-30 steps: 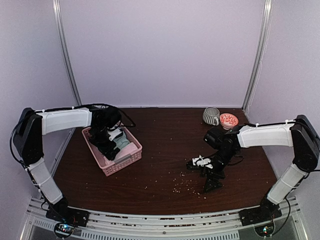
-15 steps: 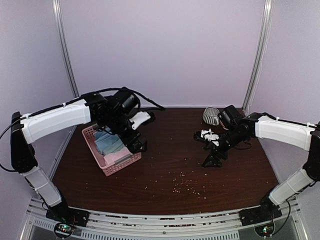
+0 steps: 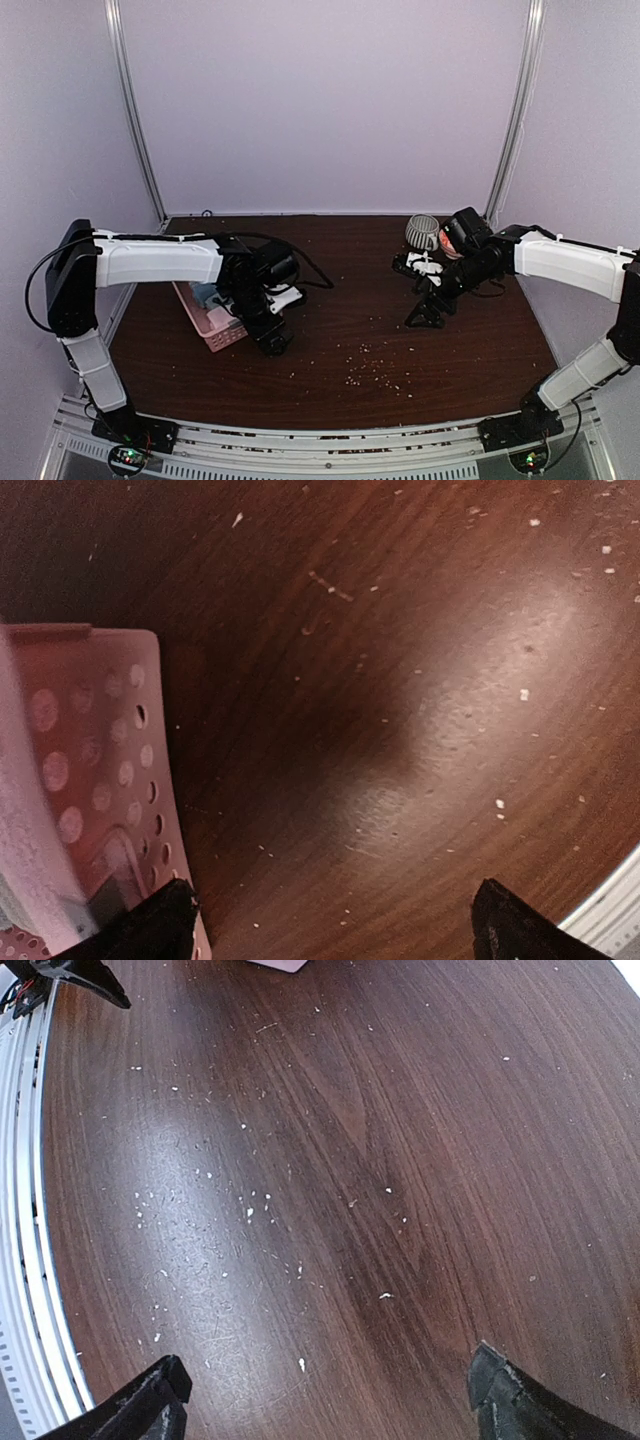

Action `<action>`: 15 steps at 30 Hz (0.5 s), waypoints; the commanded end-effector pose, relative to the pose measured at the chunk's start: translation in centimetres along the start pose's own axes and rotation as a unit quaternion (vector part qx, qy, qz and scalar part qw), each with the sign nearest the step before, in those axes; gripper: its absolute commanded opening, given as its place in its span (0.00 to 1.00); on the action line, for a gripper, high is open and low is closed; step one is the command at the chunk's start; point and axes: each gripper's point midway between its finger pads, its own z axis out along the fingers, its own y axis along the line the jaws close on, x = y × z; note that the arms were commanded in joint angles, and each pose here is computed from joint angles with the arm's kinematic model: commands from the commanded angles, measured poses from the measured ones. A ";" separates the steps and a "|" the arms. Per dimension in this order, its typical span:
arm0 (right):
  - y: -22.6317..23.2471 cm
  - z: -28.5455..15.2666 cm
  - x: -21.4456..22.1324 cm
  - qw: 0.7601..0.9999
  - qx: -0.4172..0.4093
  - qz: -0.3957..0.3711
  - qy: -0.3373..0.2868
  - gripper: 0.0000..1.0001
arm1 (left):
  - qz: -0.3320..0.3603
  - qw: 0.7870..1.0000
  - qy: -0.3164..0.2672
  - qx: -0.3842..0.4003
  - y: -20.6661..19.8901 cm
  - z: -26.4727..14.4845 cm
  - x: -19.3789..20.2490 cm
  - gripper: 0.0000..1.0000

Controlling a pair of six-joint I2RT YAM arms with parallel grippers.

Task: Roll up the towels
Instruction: Move the bin to the corner of the board.

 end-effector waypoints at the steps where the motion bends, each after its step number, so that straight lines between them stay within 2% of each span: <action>1: -0.9 -0.5 -0.5 1.000 0.020 0.007 -0.009 1.00 | -0.050 0.995 0.034 -0.084 4.4 2.2 1.4 0.98; 5: -1.3 -0.8 -0.2 0.999 0.030 0.014 -0.011 1.00 | -0.111 0.983 0.050 -0.140 8.8 1.1 3.6 0.98; 8: -1.8 -1.4 -0.5 0.999 0.038 0.020 -0.019 1.00 | -0.091 0.986 0.051 -0.128 8.8 0.8 3.8 0.98; 10: -2.9 -2.0 -0.8 0.997 0.055 0.039 -0.027 1.00 | -0.066 0.993 0.039 -0.087 7.3 0.9 2.8 0.98; 12: -5.9 -3.1 -1.4 0.990 0.111 0.076 -0.044 1.00 | -0.037 0.997 0.013 -0.063 5.7 0.3 0.8 0.98; 15: -11.8 -6.6 -1.9 0.962 0.214 0.149 -0.085 1.00 | -0.027 0.997 -0.055 -0.055 5.0 -2.2 -3.1 0.98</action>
